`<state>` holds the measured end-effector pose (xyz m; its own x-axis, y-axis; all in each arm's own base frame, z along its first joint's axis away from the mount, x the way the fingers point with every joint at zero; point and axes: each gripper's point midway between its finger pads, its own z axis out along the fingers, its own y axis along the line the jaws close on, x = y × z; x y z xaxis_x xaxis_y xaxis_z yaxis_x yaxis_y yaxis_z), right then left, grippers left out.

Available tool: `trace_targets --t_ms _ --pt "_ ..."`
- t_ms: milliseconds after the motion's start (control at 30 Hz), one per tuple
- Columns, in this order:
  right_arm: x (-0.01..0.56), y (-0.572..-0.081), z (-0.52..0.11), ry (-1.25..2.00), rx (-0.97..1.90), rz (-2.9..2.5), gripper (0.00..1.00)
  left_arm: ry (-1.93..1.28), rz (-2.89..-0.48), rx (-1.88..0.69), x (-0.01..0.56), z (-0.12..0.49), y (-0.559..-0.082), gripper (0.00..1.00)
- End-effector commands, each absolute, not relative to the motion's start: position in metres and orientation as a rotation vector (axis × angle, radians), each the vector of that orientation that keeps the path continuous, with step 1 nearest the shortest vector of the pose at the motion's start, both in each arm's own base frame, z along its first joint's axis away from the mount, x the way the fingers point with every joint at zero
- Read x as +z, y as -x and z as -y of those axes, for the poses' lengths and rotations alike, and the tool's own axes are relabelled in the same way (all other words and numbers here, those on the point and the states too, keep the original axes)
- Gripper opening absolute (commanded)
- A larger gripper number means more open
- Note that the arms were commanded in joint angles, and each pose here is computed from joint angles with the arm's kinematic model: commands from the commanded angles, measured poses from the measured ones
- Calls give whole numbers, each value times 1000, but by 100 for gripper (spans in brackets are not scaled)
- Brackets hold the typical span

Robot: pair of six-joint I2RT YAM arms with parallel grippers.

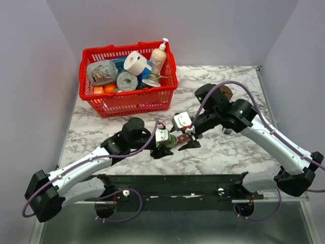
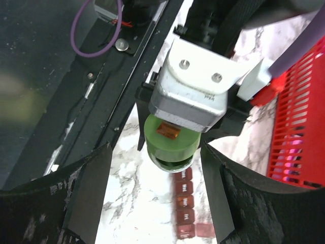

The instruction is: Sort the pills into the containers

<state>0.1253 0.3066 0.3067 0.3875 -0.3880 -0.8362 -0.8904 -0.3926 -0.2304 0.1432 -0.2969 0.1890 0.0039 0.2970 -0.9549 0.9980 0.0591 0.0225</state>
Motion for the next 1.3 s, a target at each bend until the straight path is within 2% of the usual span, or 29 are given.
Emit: trace_targets --t_ms 0,67,100,133,333,533,833,933,1033,1067,1267 --pt "309 -123 -312 1903 974 -1108 79 -1350 -1414 -1004 197 300 -145 0" --pt "309 -123 -315 1894 997 -1110 82 -1346 -1418 -1011 198 301 -145 0" --pt "308 -125 -317 1888 995 -1118 98 -1343 -1418 -1013 198 301 -146 0" --pt "309 -129 -321 1866 987 -1127 100 -1339 -1423 -1012 198 301 -146 0" --pt "302 -137 -331 1848 1004 -1168 100 -1322 -1423 -1015 202 304 -149 0" --pt "287 -141 -333 1856 976 -1214 95 -1282 -1434 -1010 204 305 -154 0" --pt "281 -148 -334 1857 928 -1242 70 -1246 -1446 -1013 205 305 -157 0" --pt "279 -147 -335 1862 942 -1257 56 -1240 -1443 -1013 207 304 -156 0" --pt "289 -142 -336 1847 986 -1248 38 -1241 -1451 -1005 204 303 -157 0" --pt "294 -140 -336 1843 990 -1240 30 -1242 -1454 -1001 204 302 -157 0" --pt "321 -137 -326 1800 993 -1209 22 -1248 -1457 -954 202 294 -158 0"
